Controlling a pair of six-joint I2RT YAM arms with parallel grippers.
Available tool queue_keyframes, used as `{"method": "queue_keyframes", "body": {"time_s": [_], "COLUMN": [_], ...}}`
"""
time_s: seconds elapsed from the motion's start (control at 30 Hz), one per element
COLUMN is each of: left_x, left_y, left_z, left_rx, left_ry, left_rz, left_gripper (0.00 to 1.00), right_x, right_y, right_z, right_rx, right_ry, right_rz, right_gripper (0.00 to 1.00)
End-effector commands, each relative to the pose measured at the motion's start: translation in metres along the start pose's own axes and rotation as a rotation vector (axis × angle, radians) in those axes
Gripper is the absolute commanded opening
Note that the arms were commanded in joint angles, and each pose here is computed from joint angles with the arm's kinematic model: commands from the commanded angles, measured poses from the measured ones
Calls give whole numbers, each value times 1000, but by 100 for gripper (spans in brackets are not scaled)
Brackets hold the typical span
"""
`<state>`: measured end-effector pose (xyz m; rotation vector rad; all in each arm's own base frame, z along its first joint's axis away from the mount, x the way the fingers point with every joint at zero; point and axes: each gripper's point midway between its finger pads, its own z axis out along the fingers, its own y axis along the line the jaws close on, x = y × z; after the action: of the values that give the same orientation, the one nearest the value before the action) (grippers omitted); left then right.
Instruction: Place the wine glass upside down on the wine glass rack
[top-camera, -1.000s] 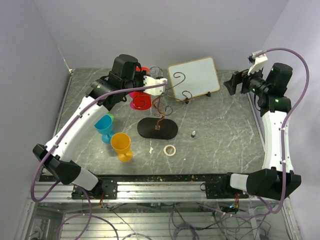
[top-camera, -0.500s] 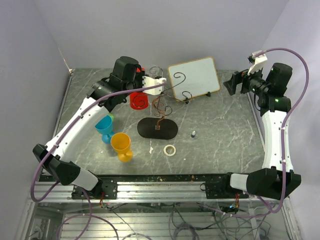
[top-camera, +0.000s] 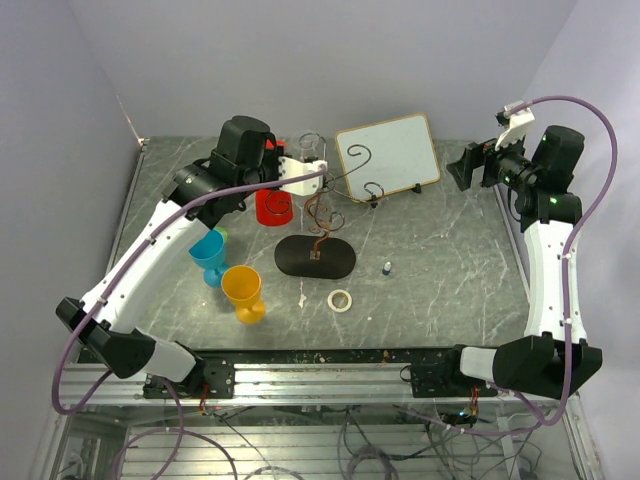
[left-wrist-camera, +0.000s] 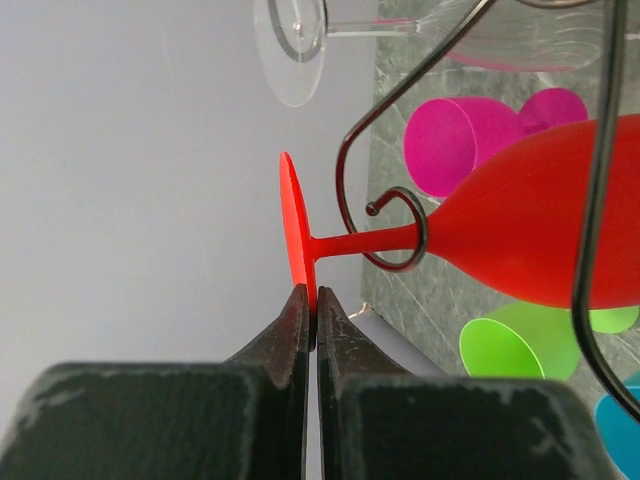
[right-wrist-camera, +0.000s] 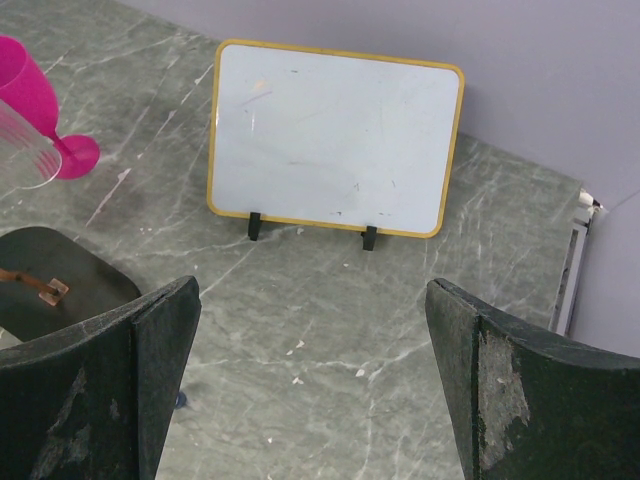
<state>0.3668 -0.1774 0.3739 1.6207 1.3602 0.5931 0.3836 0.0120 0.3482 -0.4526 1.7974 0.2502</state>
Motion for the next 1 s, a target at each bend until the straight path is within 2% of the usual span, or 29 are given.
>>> {"method": "queue_keyframes", "body": {"time_s": [0.0,0.3,0.97], "left_x": [-6,-16,-18], "left_y": [-4,-10,-34], "left_z": [-15,-14,-10], "left_rx": [19,51,133], "left_ry": [-45,-98,-109], "left_rz": [6,-10,-13], "left_gripper": [7,7,23], "right_x": [-2,0,2], "right_y": [-3,-3,-4], "right_z": [0,0,1], "right_rx": [0,1,-2], "right_ry": [-8,-4,-2], "right_rz": [-5,-4,-8], "right_gripper": [95,95,95]}}
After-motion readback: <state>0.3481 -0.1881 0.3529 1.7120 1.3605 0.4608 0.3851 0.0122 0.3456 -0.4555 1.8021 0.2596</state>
